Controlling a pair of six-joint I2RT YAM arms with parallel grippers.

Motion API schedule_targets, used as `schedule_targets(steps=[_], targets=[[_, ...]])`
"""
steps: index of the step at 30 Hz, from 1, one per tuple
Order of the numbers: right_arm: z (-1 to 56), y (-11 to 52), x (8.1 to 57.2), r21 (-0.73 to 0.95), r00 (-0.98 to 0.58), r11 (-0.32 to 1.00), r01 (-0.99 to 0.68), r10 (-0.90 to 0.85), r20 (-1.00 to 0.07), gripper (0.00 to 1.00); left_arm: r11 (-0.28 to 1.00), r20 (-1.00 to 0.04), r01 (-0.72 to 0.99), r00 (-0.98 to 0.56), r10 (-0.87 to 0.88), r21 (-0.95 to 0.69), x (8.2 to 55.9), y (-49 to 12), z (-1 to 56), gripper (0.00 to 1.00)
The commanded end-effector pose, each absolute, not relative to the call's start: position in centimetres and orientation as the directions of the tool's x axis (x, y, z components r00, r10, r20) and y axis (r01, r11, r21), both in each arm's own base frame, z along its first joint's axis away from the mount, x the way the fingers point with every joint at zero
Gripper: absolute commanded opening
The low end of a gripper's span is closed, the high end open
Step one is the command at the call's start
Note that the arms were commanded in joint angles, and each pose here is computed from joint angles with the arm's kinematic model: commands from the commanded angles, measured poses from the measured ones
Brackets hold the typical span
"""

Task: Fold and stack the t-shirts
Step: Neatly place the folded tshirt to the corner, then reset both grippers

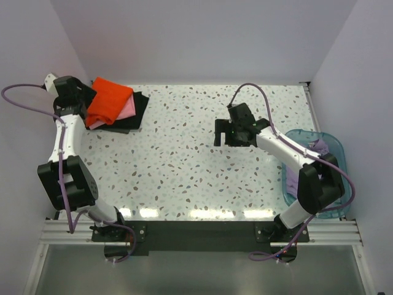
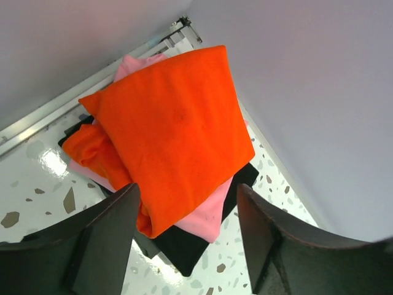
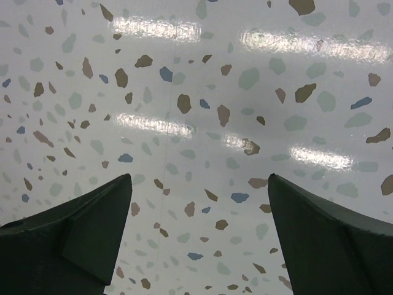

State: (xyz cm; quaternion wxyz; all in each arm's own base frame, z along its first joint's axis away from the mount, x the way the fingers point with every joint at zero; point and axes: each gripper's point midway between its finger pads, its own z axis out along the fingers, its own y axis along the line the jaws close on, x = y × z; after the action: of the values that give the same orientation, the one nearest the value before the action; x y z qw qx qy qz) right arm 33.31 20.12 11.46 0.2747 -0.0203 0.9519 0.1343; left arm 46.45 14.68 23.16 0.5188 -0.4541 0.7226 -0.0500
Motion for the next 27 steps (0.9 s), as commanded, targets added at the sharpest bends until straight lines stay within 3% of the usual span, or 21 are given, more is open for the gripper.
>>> schedule_targets(steps=[1, 6, 13, 18, 27], targets=[[13.3, 20.3, 34.0, 0.268, -0.810, 0.956, -0.115, 0.066, -0.583, 0.96, 0.586, -0.740, -0.612, -0.002, -0.672, -0.531, 46.1, 15.9, 25.2, 0.67], [13.3, 20.5, 34.2, 0.273, -0.805, 0.955, -0.118, 0.069, -0.590, 0.96, 0.625, -0.734, -0.588, -0.076, -0.675, -0.513, 47.4, 14.7, 23.9, 0.59], [13.3, 20.1, 34.3, 0.261, -0.795, 0.959, -0.110, 0.072, -0.602, 0.96, 0.699, -0.761, -0.542, -0.159, -0.630, -0.465, 47.4, 9.5, 23.2, 0.61], [14.1, 19.7, 34.0, 0.268, -0.780, 0.958, -0.100, 0.091, -0.619, 0.96, 0.796, -0.769, -0.426, -0.290, -0.570, -0.430, 45.6, 0.0, 21.6, 0.61], [18.8, 18.0, 31.0, 0.328, -0.699, 0.937, -0.117, 0.157, -0.698, 0.97, 0.919, -0.773, -0.067, -0.518, -0.366, -0.389, 34.5, -19.7, 18.6, 0.61]])
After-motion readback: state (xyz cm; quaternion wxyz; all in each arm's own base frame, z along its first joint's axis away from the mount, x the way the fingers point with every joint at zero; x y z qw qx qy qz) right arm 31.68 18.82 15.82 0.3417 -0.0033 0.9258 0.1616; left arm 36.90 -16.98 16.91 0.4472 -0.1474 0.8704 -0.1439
